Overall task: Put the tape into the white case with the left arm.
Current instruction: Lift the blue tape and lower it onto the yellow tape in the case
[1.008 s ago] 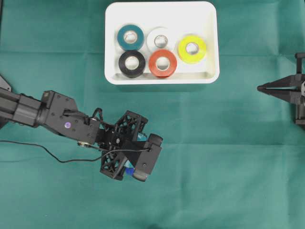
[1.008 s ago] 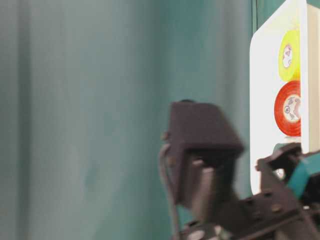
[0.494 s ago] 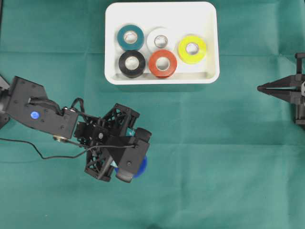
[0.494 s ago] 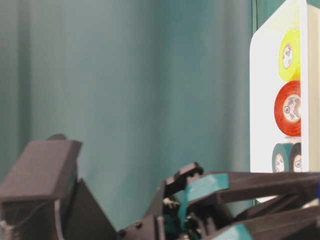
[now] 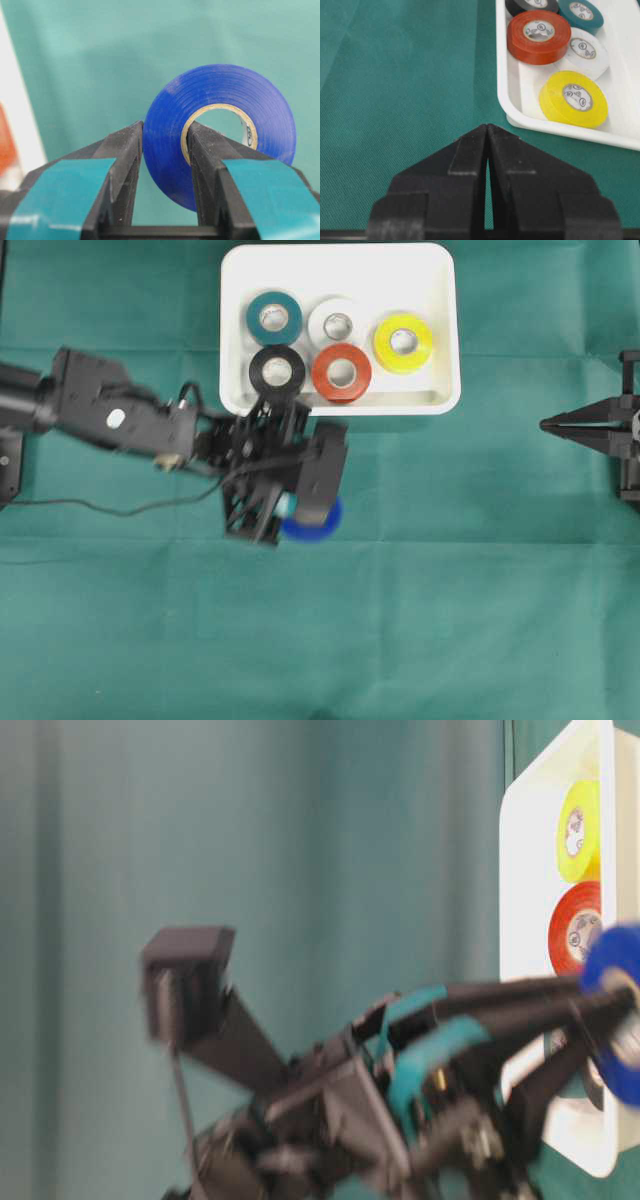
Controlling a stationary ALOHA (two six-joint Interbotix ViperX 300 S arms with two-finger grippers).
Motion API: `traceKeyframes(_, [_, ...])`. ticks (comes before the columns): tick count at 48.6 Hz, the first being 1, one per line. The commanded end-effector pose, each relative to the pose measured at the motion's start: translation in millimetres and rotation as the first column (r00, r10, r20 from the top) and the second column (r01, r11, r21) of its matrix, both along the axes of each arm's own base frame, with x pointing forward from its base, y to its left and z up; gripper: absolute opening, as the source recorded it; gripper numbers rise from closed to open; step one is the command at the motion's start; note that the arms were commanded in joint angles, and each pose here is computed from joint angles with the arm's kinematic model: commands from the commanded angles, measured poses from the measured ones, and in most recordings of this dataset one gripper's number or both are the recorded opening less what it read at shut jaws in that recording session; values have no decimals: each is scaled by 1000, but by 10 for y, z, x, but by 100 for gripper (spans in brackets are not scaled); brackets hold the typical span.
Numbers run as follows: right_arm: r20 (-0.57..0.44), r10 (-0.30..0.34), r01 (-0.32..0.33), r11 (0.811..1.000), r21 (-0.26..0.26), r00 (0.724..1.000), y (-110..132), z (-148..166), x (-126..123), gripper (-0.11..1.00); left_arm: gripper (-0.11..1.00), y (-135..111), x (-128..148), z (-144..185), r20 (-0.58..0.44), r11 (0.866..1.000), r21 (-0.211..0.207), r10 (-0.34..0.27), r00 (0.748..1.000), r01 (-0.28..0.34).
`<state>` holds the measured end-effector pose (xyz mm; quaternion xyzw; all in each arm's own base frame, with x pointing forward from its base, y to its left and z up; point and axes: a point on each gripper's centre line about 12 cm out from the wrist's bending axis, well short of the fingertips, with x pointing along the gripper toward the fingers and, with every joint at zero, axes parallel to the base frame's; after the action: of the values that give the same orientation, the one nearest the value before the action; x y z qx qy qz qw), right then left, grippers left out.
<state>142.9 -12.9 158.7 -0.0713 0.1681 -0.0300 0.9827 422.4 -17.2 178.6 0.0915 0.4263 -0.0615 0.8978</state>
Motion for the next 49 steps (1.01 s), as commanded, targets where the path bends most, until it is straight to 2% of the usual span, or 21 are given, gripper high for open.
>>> traceKeyframes(1, [14,-1,1,1000,-1,1000,-4,39,19,-9,25,264,143,159,58,998,-1,61,996,-61])
traceKeyframes(14, [11,-1,1,1000,0,1000,-4,35,19,-9,25,837,371,164,84,983,-1,181,980,-181])
traceKeyframes(32, [14,0,0,1000,-1,1000,-2,43,21,-9,25,1294,738,219,148,967,0,253,956,-256])
traceKeyframes(36, [12,-1,1,1000,0,1000,-4,37,19,-9,25,1372,796,208,155,966,9,254,955,-259])
traceKeyframes(40, [12,-1,1,1000,0,1000,-4,37,19,-9,25,1433,844,194,160,969,38,234,959,-243])
traceKeyframes(46, [14,-1,1,1000,-1,1000,-4,39,19,-9,25,1454,892,192,165,974,74,200,966,-214])
traceKeyframes(49, [12,-1,1,1000,0,1000,-4,37,19,-9,25,1455,898,203,168,975,78,194,966,-210])
